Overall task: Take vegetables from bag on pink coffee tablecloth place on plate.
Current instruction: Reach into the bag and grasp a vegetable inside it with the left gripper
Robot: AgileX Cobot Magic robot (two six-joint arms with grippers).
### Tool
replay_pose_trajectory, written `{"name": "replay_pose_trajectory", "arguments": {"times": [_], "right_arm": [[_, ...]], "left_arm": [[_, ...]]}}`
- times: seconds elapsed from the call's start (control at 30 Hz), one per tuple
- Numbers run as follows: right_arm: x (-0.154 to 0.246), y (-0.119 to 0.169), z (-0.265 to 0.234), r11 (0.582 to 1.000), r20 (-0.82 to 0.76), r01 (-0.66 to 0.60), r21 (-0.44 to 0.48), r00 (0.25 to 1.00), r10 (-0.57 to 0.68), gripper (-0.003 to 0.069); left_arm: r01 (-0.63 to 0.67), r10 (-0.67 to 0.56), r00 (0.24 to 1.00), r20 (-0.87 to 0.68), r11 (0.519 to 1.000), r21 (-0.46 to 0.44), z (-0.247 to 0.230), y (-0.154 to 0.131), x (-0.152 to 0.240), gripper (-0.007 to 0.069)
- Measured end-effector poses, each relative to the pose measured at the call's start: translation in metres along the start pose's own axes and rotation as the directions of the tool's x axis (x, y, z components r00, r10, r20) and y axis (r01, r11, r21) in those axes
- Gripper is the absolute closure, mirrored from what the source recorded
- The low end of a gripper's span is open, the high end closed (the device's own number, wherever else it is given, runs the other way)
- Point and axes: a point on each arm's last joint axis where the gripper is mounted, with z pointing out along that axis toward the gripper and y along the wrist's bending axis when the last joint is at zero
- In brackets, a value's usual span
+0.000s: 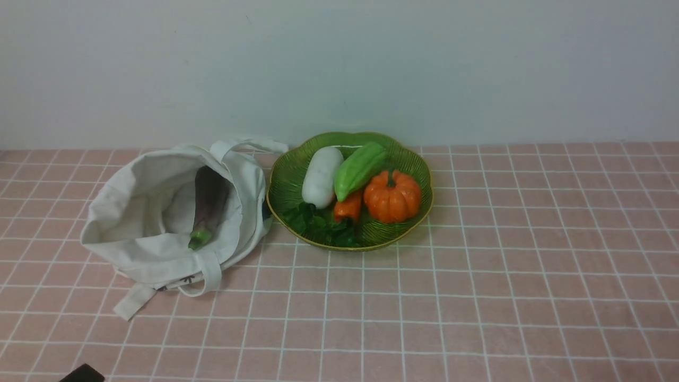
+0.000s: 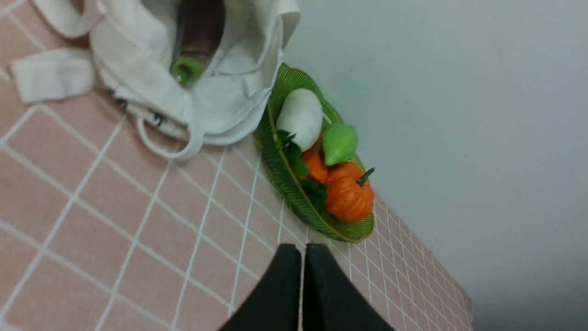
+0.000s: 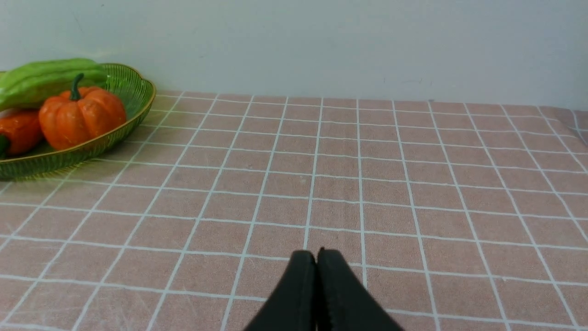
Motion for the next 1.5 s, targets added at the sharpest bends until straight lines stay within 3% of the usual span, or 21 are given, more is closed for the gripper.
{"name": "replay_pose_trajectory", "arguments": {"times": [0.07,0.2,0.23,0.27,0.43,0.53,0.8,0.9,1.07,1.17,1.2,1.4,1.5], "right_arm": [[0.000,0.000,0.000,1.000,0.000,0.000,0.000,1.000,0.000,0.0673],[0.000,0.000,0.000,1.000,0.000,0.000,0.000,1.000,0.000,0.0673],[0.000,0.000,0.000,1.000,0.000,0.000,0.000,1.000,0.000,0.0673],[0.000,0.000,0.000,1.000,0.000,0.000,0.000,1.000,0.000,0.0673],[0.000,0.000,0.000,1.000,0.000,0.000,0.000,1.000,0.000,0.0673],[0.000,0.000,0.000,1.000,0.000,0.000,0.000,1.000,0.000,0.0673],[0.000,0.000,0.000,1.000,0.000,0.000,0.000,1.000,0.000,0.0673],[0.000,0.000,0.000,1.000,0.000,0.000,0.000,1.000,0.000,0.0673],[0.000,0.000,0.000,1.000,0.000,0.000,0.000,1.000,0.000,0.0673],[0.000,0.000,0.000,1.000,0.000,0.000,0.000,1.000,0.000,0.0673],[0.000,0.000,0.000,1.000,0.000,0.000,0.000,1.000,0.000,0.0673],[0.000,0.000,0.000,1.000,0.000,0.000,0.000,1.000,0.000,0.0673],[0.000,0.000,0.000,1.000,0.000,0.000,0.000,1.000,0.000,0.0673]], "left_arm": [[-0.085,0.085,0.996,-0.005,0.996,-0.003,-0.001,-0.017,-0.012,0.0630],[-0.234,0.221,0.963,-0.157,0.970,-0.069,0.010,-0.049,-0.033,0.0630],[-0.339,0.282,0.899,-0.336,0.932,-0.126,0.029,-0.062,-0.046,0.0630],[-0.389,0.299,0.857,-0.419,0.910,-0.145,0.039,-0.065,-0.051,0.0630],[-0.517,0.262,0.673,-0.691,0.836,-0.187,0.095,-0.064,-0.069,0.0629],[-0.566,0.238,0.554,-0.798,0.810,-0.151,0.137,-0.058,-0.074,0.0625],[-0.614,0.241,0.407,-0.881,0.786,-0.068,0.207,-0.060,-0.065,0.0616],[-0.642,0.253,0.413,-0.875,0.762,-0.083,0.231,-0.061,-0.065,0.0615],[-0.661,0.256,0.494,-0.831,0.731,-0.167,0.270,-0.055,-0.071,0.0561],[-0.678,0.250,0.517,-0.818,0.704,-0.213,0.293,-0.049,-0.075,0.0475],[-0.690,0.252,0.520,-0.816,0.686,-0.229,0.304,-0.043,-0.075,0.0408],[-0.738,0.297,0.511,-0.807,0.632,-0.235,0.336,-0.017,-0.069,0.0228],[-0.757,0.324,0.502,-0.802,0.613,-0.226,0.351,0.002,-0.059,0.0174]]}}
